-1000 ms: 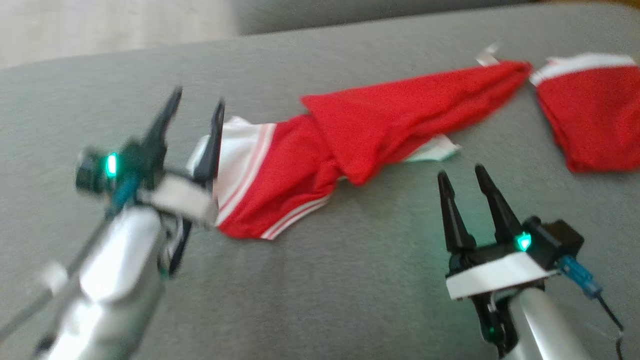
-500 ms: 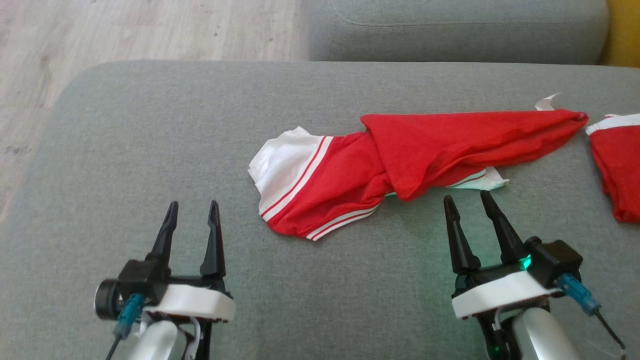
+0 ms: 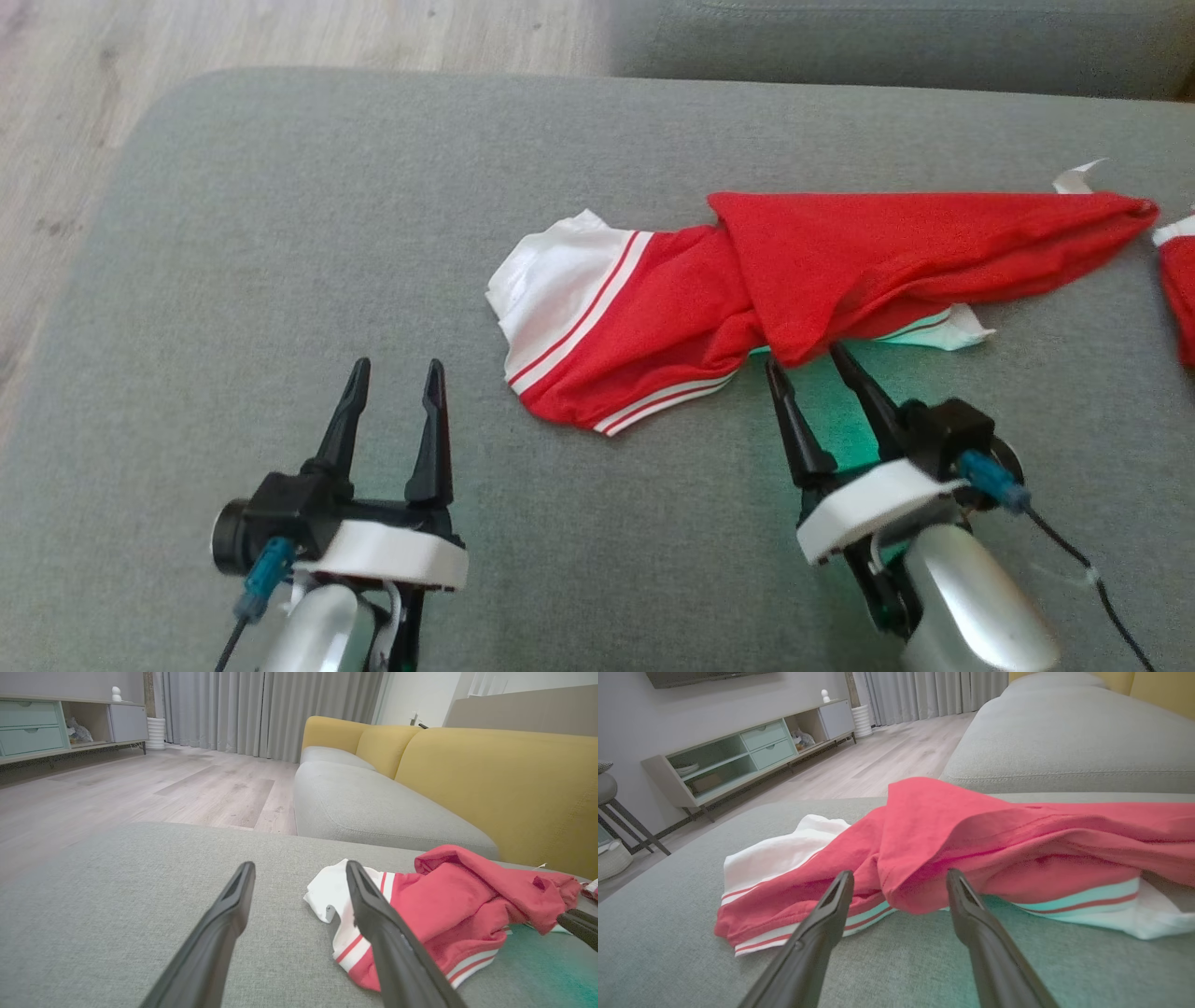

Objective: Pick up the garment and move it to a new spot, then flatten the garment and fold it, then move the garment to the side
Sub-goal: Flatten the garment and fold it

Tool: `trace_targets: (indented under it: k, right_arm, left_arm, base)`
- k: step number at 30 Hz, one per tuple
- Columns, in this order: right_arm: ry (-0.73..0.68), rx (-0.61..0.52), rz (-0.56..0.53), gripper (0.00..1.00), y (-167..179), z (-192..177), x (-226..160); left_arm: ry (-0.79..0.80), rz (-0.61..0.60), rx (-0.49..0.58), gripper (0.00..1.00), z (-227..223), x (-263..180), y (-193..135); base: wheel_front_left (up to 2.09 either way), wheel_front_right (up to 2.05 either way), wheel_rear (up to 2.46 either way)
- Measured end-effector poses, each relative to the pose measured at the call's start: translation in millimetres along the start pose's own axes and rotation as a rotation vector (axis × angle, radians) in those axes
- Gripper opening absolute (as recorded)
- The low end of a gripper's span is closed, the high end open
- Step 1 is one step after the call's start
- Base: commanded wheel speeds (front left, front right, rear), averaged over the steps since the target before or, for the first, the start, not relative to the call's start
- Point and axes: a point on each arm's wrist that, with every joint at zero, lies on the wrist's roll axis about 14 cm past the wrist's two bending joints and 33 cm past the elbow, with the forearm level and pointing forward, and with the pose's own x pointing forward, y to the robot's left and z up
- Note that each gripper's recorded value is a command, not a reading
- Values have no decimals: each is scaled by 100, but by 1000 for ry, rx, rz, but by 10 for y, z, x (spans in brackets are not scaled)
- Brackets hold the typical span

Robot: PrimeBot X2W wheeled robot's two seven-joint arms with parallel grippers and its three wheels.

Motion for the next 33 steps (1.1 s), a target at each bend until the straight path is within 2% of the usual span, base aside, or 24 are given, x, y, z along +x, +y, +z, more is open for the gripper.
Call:
trace_targets:
  k: [9,10,11,12,16,20,27,33]
  right_arm:
    - [80,-16,51,100,62,-176,273]
    - [81,-19,56,96,69,-175,299]
    - [79,-18,59,33,75,-161,326]
    - [72,-15,60,0,74,-134,350]
    - [39,-22,46,0,19,-12,360]
    - [1,-12,-23,0,-167,96,222]
    - [68,-30,-237,0,-677,-232,-550]
    - [96,-67,-469,0,-1297,-238,-1255]
  left_arm:
    - [7,30,2,100,-30,41,112]
    - [6,30,0,100,-29,48,115]
    - [8,31,-1,100,-35,50,119]
    - [10,34,3,100,-43,52,129]
    - [12,34,6,100,-51,74,144]
    - [1,9,5,100,-22,109,72]
    - [-19,-69,4,100,32,190,-183]
    - [-34,-159,-4,100,77,264,-504]
  base:
    - [0,0,0]
    - [0,0,0]
    - [0,0,0]
    - [0,0,0]
    - [0,0,0]
    - [0,0,0]
    - [0,0,0]
    - [0,0,0]
